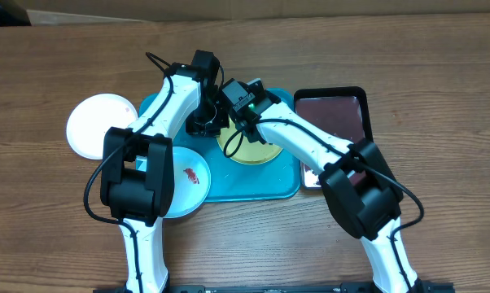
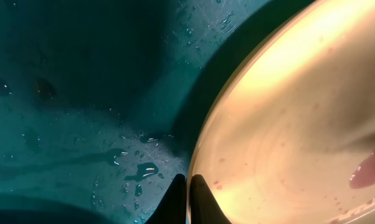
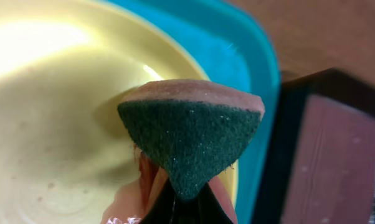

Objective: Clean dirty plates on tray and stack at the side
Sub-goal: 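Scrub the yellow plate's sauce with the sponge while left gripper holds plate, then drop the sponge into the black tray and lift the right gripper away, then lift the yellow plate by its rim with the left gripper, then tilt the yellow plate over the black tray with the left gripper to drain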

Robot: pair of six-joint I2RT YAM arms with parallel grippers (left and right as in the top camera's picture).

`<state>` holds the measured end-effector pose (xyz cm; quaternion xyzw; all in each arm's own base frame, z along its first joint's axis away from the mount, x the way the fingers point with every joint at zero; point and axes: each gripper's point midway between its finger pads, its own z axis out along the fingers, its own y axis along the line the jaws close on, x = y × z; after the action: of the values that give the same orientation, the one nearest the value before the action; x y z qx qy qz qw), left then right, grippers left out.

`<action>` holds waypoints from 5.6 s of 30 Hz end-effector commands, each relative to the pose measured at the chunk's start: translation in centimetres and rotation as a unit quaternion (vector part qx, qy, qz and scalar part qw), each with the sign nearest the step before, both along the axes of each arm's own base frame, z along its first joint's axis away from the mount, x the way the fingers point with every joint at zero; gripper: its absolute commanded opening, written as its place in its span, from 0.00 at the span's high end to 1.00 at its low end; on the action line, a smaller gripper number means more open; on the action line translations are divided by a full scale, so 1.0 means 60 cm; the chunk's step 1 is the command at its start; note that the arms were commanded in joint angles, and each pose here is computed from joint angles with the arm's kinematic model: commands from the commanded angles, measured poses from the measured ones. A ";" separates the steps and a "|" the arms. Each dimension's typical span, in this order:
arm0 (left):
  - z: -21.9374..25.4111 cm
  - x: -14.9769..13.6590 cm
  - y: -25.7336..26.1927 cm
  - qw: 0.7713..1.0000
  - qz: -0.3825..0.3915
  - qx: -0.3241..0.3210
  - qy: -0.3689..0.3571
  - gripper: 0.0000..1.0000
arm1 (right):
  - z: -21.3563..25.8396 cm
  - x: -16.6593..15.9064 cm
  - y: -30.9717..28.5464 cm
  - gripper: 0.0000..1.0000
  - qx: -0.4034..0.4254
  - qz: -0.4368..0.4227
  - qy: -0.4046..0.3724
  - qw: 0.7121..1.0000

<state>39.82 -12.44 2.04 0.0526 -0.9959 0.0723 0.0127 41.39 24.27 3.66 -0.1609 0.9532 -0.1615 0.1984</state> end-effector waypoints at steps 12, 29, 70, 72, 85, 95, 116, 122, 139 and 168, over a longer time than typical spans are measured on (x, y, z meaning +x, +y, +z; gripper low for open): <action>-0.013 -0.009 -0.005 1.000 0.004 -0.001 0.015 0.96 | -0.030 0.005 -0.029 0.96 0.094 -0.067 0.066 0.991; -0.013 -0.008 -0.005 1.000 0.003 -0.001 0.014 0.96 | -0.080 -0.071 0.080 0.96 0.254 -0.012 0.224 0.941; -0.013 0.010 -0.008 1.000 0.013 -0.003 -0.008 0.73 | 0.035 -0.030 -0.289 0.96 0.204 -0.159 0.207 0.943; -0.013 0.012 -0.008 1.000 0.013 -0.003 -0.010 0.72 | 0.020 -0.035 -0.294 0.96 0.196 -0.160 0.207 0.945; -0.015 0.009 -0.016 1.000 0.001 0.023 -0.017 0.71 | 0.078 0.015 -0.303 0.50 0.254 -0.166 0.168 0.938; -0.026 -0.002 -0.002 0.997 0.028 0.076 -0.015 0.70 | 0.100 0.028 -0.440 0.26 0.273 -0.268 0.135 0.914; 0.087 0.103 0.016 0.993 0.008 0.041 -0.109 0.96 | 0.106 0.058 -0.539 0.00 0.286 -0.311 0.068 0.904; 0.145 0.139 -0.017 0.987 -0.032 0.001 -0.160 0.96 | 0.108 0.069 -0.541 0.00 0.287 -0.308 0.056 0.905; 0.202 0.159 -0.206 0.954 -0.126 -0.072 -0.263 0.96 | 0.108 0.069 -0.541 0.00 0.288 -0.308 0.055 0.905; 0.341 0.082 -0.300 0.886 -0.200 0.097 -0.406 0.96 | 0.109 0.069 -0.541 0.00 0.288 -0.308 0.055 0.905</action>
<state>45.11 -30.80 15.22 -0.1828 -0.9376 0.0346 -0.2937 45.17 -8.22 9.19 0.1964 0.9716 0.0733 0.1099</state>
